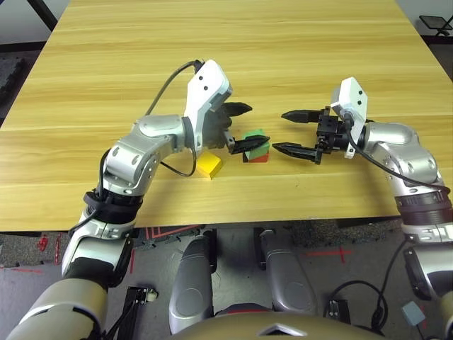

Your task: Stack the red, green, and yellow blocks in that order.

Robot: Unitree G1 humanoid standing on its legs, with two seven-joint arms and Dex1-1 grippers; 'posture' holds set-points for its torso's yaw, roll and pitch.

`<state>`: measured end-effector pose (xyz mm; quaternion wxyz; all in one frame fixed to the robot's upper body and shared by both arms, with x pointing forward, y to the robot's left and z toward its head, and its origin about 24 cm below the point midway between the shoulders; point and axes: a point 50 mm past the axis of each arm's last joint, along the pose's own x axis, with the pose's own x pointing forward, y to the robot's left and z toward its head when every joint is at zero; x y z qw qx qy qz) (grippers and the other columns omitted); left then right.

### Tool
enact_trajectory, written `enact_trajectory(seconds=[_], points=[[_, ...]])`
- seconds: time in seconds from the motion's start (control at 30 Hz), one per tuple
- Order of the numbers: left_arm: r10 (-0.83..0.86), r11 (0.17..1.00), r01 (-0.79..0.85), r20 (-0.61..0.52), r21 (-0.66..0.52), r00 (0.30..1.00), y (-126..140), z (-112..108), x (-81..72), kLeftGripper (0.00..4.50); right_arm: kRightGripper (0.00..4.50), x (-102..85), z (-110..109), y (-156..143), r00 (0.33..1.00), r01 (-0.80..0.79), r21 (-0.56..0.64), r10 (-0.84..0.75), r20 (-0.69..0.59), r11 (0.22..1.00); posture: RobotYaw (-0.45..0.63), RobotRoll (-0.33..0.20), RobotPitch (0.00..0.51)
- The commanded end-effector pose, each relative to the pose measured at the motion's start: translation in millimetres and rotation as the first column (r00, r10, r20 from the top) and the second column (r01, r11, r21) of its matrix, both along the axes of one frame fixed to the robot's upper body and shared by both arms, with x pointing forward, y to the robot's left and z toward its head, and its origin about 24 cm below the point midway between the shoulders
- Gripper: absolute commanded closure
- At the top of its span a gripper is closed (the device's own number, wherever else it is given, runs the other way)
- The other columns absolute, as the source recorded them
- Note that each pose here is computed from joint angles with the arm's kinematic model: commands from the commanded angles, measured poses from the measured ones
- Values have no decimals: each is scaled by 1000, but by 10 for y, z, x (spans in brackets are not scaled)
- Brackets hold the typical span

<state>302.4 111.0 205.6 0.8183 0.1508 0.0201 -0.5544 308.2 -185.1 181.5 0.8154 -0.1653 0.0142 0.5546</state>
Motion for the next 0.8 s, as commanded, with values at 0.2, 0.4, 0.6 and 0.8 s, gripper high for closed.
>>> enact_trajectory(seconds=[0.2, 0.4, 0.6, 0.8], points=[[70, 994, -68, -21, 82, 997, 723, -17, 191, 57, 0, -37, 11, -168, 1000, 21, -22, -22, -11, 1000, 247, 17, 238], [29, 992, -28, -7, 123, 1000, 930, -19, 172, 57, 0, -51, -9, -147, 1000, 20, -19, -20, -18, 1000, 257, 21, 248], [-136, 983, 146, -94, 115, 986, 831, -139, -149, 57, 0, -50, -30, -187, 999, 43, -30, -44, -21, 999, 249, 22, 252], [-176, 977, 190, -141, 94, 974, 795, -175, -361, 57, 0, -71, -52, -206, 998, 62, -29, -62, -25, 998, 245, 25, 253]])
